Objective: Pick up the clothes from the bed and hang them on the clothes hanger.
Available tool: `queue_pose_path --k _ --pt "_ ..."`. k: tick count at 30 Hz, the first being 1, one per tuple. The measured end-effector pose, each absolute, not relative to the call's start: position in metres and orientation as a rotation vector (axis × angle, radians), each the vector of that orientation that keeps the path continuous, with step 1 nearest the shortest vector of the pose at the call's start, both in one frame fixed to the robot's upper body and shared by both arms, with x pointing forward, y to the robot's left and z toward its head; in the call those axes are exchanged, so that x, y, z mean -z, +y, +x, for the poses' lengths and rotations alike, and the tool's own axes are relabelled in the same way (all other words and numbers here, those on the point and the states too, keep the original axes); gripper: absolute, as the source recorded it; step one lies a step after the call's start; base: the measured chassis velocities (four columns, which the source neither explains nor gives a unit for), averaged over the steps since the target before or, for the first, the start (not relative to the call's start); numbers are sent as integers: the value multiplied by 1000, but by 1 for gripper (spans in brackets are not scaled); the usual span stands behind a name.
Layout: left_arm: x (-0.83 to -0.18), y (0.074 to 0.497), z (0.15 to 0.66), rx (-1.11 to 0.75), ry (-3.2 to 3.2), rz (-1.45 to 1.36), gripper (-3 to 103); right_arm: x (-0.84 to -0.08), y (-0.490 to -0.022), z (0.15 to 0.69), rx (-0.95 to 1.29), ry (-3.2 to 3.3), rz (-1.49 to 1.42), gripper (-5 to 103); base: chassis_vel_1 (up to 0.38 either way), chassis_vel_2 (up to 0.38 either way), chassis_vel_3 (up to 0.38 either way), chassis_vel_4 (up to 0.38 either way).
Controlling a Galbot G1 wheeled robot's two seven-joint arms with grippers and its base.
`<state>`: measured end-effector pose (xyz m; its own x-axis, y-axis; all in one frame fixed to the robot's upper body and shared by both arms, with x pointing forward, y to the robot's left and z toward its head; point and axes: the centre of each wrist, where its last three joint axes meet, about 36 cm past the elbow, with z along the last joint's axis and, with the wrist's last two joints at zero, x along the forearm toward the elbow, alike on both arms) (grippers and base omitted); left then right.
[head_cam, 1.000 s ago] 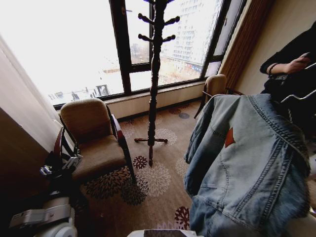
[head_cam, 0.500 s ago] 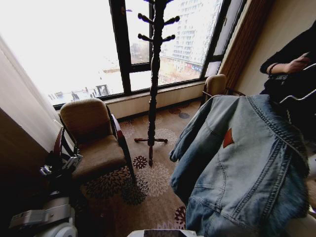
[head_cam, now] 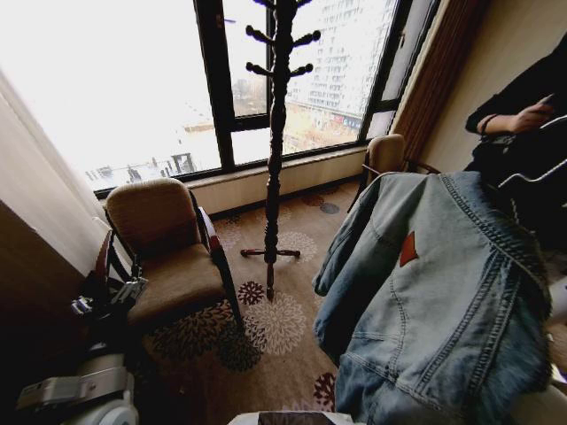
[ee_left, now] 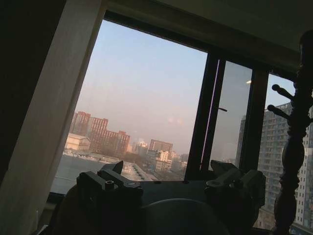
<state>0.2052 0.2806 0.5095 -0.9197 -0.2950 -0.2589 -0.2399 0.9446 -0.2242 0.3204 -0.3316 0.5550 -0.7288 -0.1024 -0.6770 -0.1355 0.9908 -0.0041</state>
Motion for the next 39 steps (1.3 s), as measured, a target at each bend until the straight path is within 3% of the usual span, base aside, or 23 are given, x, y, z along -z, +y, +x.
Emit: queue_pose_path --k 39 --pt "-509 281 204 267 2804 -388 100 -552 -332 313 -54 2397 -144 21 -199 204 203 -199"
